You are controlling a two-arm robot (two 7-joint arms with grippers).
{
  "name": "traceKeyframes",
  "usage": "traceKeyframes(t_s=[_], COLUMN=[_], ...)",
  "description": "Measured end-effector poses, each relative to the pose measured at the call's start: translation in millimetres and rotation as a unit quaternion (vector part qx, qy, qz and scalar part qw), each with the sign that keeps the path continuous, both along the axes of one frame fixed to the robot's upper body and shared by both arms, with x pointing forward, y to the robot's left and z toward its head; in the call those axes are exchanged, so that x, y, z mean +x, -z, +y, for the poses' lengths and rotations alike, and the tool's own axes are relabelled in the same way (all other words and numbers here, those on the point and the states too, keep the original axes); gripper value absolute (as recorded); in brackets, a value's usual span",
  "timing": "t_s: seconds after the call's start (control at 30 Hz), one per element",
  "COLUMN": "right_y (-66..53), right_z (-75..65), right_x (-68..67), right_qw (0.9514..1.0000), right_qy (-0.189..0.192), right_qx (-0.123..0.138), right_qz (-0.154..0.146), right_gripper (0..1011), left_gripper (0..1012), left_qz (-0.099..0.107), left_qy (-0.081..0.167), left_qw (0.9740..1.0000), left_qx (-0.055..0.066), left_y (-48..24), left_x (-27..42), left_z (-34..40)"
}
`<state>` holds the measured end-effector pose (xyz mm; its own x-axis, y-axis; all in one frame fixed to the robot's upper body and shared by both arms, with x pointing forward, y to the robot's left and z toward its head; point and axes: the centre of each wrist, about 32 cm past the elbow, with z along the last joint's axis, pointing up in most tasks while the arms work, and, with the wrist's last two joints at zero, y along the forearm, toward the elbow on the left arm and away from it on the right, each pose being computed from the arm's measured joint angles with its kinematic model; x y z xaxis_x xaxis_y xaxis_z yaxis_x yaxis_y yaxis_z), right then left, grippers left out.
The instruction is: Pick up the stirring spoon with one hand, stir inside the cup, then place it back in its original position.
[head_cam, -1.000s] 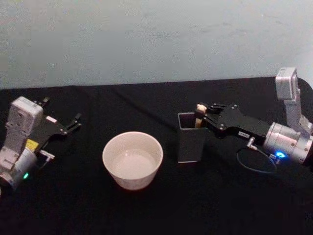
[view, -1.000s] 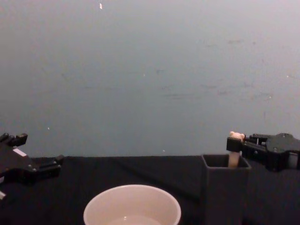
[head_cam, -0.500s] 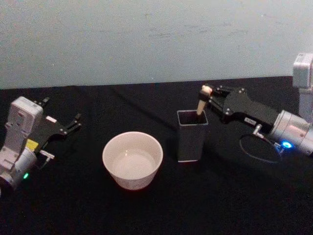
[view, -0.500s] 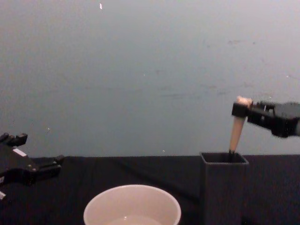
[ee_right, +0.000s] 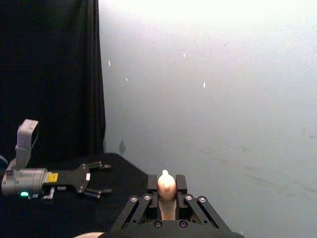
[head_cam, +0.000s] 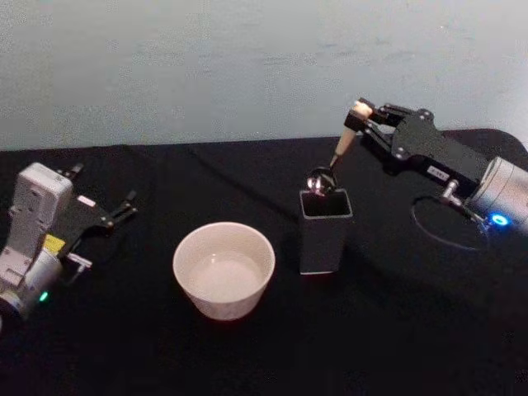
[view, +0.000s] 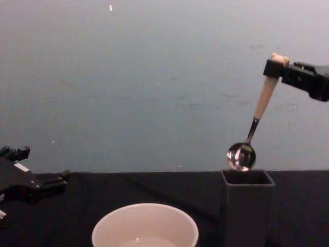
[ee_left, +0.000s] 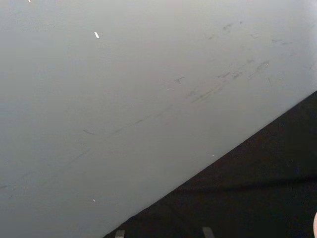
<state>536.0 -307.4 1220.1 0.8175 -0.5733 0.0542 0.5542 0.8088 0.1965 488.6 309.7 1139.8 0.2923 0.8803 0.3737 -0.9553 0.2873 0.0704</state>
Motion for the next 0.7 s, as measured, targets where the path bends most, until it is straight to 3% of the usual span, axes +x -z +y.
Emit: traceKeyframes(t_s=[0.33,0.53,0.7], right_y=[-6.1,-5.7,1.7], right_z=[15.5,34.0,53.0], right_x=[4.9,9.6,12.8], right_qw=[0.9997,0.9986,0.9970], right_qy=[-0.014,-0.045,-0.076], right_qx=[0.013,0.018,0.009], right_qz=[-0.014,-0.018,-0.014], right_gripper=[205,205,205], left_gripper=[1001,1001,1001], left_qz=[0.000,0.000,0.000], left_qy=[0.000,0.000,0.000], left_qw=[1.0000,1.0000,1.0000], left_qx=[0.000,0.000,0.000], left_y=[0.0,0.0,0.0], left_x=[0.0,0.0,0.0], left_z=[0.0,0.0,0.0])
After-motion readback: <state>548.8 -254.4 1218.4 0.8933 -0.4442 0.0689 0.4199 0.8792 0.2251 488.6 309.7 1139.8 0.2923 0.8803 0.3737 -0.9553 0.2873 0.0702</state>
